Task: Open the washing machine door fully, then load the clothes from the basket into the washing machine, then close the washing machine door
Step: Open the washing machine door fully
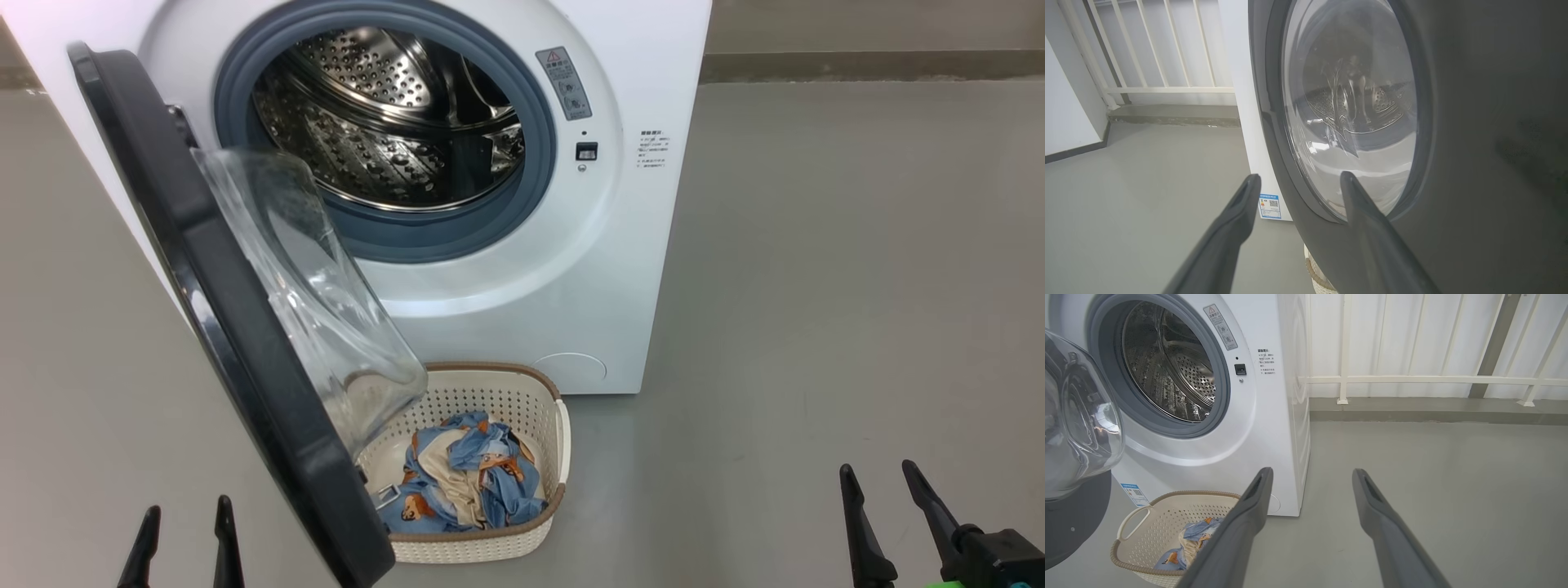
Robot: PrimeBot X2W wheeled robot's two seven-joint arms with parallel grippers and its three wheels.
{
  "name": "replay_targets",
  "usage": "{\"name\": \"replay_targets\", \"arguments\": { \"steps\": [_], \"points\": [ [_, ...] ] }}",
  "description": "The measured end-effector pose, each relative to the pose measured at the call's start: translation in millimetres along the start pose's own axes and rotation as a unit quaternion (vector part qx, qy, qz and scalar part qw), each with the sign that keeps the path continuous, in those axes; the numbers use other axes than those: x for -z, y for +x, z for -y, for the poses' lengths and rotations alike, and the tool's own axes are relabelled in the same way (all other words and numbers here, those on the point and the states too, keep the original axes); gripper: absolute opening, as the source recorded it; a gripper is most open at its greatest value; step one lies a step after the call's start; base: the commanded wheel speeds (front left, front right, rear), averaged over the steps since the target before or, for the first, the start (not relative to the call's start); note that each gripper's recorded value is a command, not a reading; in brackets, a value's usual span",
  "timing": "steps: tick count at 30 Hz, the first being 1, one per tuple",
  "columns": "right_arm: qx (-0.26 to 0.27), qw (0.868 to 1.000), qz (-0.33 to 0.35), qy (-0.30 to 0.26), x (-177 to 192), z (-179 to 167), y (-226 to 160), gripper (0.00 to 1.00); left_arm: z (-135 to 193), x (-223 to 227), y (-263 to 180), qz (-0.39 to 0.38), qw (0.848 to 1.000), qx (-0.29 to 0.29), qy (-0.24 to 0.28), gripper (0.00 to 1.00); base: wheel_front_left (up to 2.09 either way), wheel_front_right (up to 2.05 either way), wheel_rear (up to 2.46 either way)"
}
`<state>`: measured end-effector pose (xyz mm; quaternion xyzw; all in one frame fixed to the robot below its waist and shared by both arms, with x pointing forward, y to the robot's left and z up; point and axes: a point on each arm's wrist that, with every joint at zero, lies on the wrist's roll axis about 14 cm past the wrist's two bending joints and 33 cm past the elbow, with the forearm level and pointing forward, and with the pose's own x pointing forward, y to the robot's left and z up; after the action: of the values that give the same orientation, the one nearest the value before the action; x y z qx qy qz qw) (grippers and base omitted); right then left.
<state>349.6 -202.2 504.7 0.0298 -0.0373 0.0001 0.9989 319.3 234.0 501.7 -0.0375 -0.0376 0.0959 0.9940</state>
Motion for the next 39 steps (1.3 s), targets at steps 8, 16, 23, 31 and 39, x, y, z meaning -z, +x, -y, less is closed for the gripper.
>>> {"name": "replay_targets", "arguments": {
  "steps": [8, 16, 23, 31, 39],
  "points": [
    [-0.003, 1.0, -0.003, 0.001, 2, -2, 0, 1.0, -2, 2, -1, -0.003, 1.0, -0.003, -0.003, 0.0, 0.0, 0.0, 0.0],
    [-0.006, 1.0, -0.005, 0.001, 4, -4, 1, 1.0, -9, 4, -1, -0.007, 1.0, -0.018, -0.015, 0.0, 0.0, 0.0, 0.0],
    [-0.01, 1.0, -0.007, 0.001, 5, -6, 4, 1.0, -43, -46, 8, 0.073, 0.993, -0.084, -0.022, 0.0, 0.0, 0.0, 0.0],
    [-0.016, 1.0, -0.005, 0.0, 4, -10, 9, 1.0, -14, -235, -15, 0.372, 0.926, -0.045, -0.047, 0.0, 0.0, 0.0, 0.0],
    [-0.032, 0.999, -0.006, 0.004, 5, -22, 13, 1.0, 115, -224, -39, 0.307, 0.911, 0.202, -0.188, 0.0, 0.0, 0.0, 0.0]
  ]
}}
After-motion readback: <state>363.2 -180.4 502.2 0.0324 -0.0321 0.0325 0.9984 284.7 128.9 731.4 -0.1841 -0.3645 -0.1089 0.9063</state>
